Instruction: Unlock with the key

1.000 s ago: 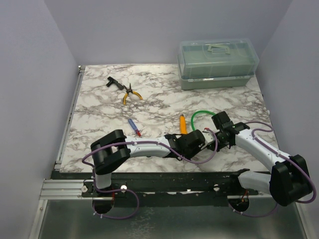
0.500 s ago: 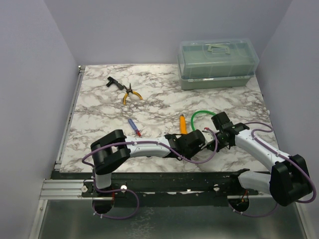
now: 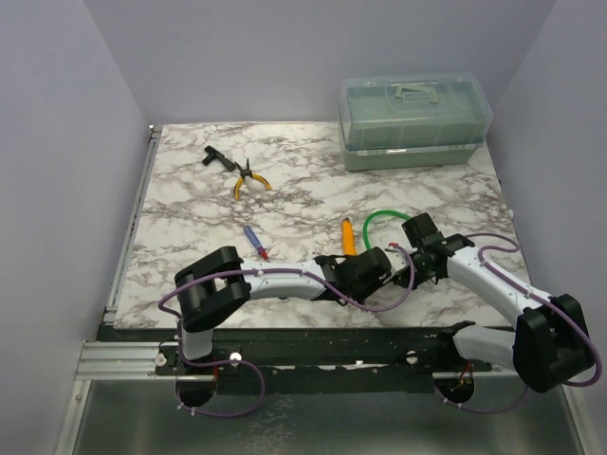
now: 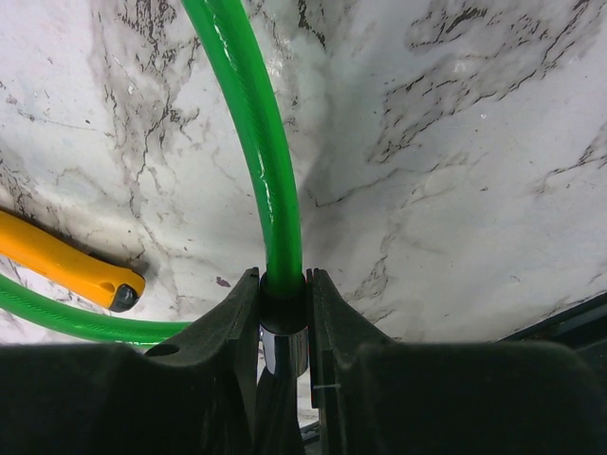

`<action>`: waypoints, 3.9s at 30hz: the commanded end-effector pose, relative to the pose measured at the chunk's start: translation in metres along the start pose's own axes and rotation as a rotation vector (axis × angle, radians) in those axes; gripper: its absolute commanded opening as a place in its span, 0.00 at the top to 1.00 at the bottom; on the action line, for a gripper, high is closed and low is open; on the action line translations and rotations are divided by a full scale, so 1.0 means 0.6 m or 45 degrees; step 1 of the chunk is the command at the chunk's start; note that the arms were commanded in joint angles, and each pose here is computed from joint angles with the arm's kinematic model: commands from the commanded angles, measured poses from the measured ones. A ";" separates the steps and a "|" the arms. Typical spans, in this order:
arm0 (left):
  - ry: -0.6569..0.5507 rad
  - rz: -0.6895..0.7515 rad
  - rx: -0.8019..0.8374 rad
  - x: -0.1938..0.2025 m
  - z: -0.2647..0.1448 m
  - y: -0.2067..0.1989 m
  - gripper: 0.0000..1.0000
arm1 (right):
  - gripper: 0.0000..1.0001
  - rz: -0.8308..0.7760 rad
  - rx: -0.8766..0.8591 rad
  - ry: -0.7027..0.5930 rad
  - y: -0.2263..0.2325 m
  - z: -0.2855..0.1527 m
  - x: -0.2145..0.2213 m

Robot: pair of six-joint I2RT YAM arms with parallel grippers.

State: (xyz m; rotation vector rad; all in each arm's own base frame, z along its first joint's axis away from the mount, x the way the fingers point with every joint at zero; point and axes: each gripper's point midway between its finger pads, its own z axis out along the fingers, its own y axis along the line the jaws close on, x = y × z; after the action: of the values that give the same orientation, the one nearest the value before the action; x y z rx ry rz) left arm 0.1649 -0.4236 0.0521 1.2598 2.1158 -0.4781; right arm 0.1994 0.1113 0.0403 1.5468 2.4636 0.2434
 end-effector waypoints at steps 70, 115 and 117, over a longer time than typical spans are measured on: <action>-0.009 -0.046 0.383 0.031 -0.007 -0.008 1.00 | 0.21 -0.452 -0.158 -0.094 0.004 0.000 -0.017; 0.103 -0.050 0.202 0.099 0.013 0.000 0.64 | 0.22 -0.595 -0.359 0.045 0.021 -0.021 0.024; 0.114 -0.044 0.181 0.107 0.014 0.002 0.64 | 0.22 -0.595 -0.356 0.046 0.020 -0.020 0.024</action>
State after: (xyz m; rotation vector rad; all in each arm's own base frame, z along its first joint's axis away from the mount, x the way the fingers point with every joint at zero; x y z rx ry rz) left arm 0.1454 -0.3978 0.0259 1.3242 2.1775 -0.7246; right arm 0.2031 0.1258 0.0566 0.8661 2.5769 0.4886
